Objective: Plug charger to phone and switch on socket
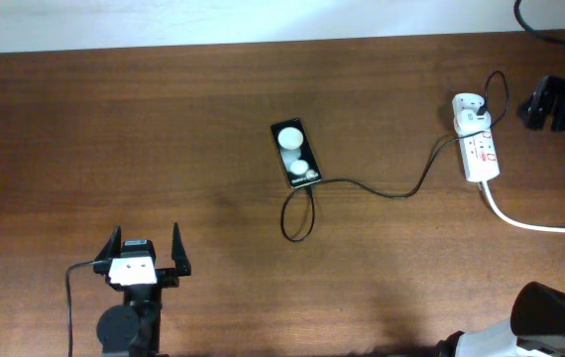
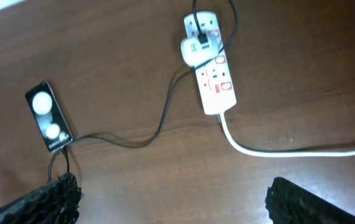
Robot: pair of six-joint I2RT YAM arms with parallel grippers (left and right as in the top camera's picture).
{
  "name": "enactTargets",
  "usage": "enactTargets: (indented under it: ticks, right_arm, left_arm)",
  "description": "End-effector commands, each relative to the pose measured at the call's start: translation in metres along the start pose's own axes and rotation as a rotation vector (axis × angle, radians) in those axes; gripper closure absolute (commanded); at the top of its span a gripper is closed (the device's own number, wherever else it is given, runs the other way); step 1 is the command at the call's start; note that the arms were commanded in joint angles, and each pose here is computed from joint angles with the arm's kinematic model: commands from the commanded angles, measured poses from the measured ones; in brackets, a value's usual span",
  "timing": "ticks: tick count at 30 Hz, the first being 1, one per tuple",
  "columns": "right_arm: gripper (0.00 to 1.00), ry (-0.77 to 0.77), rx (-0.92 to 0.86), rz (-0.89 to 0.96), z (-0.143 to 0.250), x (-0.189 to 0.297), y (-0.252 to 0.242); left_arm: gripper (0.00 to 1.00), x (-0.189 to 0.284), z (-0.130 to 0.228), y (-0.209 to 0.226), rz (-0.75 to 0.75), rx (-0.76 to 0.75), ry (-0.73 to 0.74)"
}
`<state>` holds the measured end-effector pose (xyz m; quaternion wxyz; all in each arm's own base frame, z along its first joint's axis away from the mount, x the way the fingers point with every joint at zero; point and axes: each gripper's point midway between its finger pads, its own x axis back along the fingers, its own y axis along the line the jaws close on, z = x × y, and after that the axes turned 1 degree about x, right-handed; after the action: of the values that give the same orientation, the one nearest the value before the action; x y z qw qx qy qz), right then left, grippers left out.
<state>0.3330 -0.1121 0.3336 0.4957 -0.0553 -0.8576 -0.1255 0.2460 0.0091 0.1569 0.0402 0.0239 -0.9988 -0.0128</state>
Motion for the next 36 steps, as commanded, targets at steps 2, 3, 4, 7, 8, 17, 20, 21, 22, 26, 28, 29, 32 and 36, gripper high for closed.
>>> enactTargets:
  ticks: [2,3,4,7,8,17,20,21,22,26,28,29,32,36]
  right_arm:
    - [0.01,-0.034,0.008,-0.013,-0.004,0.006,0.006]
    - [0.01,-0.052,0.02,-0.018,-0.007,0.008,0.009]
    - [0.01,-0.08,0.043,-0.039,-0.012,0.009,0.018]
    - [0.01,-0.133,0.14,-0.086,-0.016,-0.011,0.049]
    - [0.01,-0.118,0.156,-0.099,-0.006,-0.027,0.054]
    - [0.01,-0.248,0.309,-0.182,0.059,-0.114,0.092]
    - [0.01,-0.355,0.334,-0.188,0.07,-0.107,0.093]
    - [0.01,-0.405,0.343,-0.189,0.071,-0.103,0.094]
    - [0.01,-0.453,0.351,-0.19,0.07,-0.099,0.094]
    - [0.01,-0.697,0.403,-0.224,0.081,-0.082,0.1]
    - [0.01,-0.746,0.415,-0.232,0.099,-0.084,0.099]
    - [0.01,-0.763,0.424,-0.238,0.107,-0.085,0.1]
    - [0.01,-0.828,0.458,-0.269,0.133,-0.086,0.107]
    - [0.01,-0.877,0.479,-0.285,0.153,-0.086,0.109]
  left_arm:
    - [0.01,0.0,0.0,-0.001,0.011,-0.015,-0.001]
    - [0.01,0.0,0.0,-0.001,0.011,-0.015,-0.001]
    - [0.01,0.0,0.0,-0.001,0.011,-0.015,-0.001]
    - [0.01,0.0,0.0,-0.001,0.011,-0.015,-0.001]
    - [0.01,0.0,0.001,-0.001,0.011,-0.015,0.0]
    - [0.01,0.0,0.001,-0.001,0.011,-0.015,0.0]
    - [0.01,0.0,0.001,-0.001,0.011,-0.015,0.0]
    - [0.01,0.0,0.0,-0.001,0.011,-0.015,-0.001]
    - [0.01,0.0,0.001,-0.001,0.011,-0.015,0.0]
    - [0.01,0.0,0.0,-0.001,0.011,-0.015,-0.001]
    - [0.01,0.0,0.0,-0.001,0.011,-0.015,-0.001]
    - [0.01,0.0,0.0,-0.001,0.011,-0.015,-0.001]
    - [0.01,0.0,0.001,-0.001,0.011,-0.015,0.0]
    - [0.01,0.0,0.0,-0.001,0.011,-0.015,-0.001]
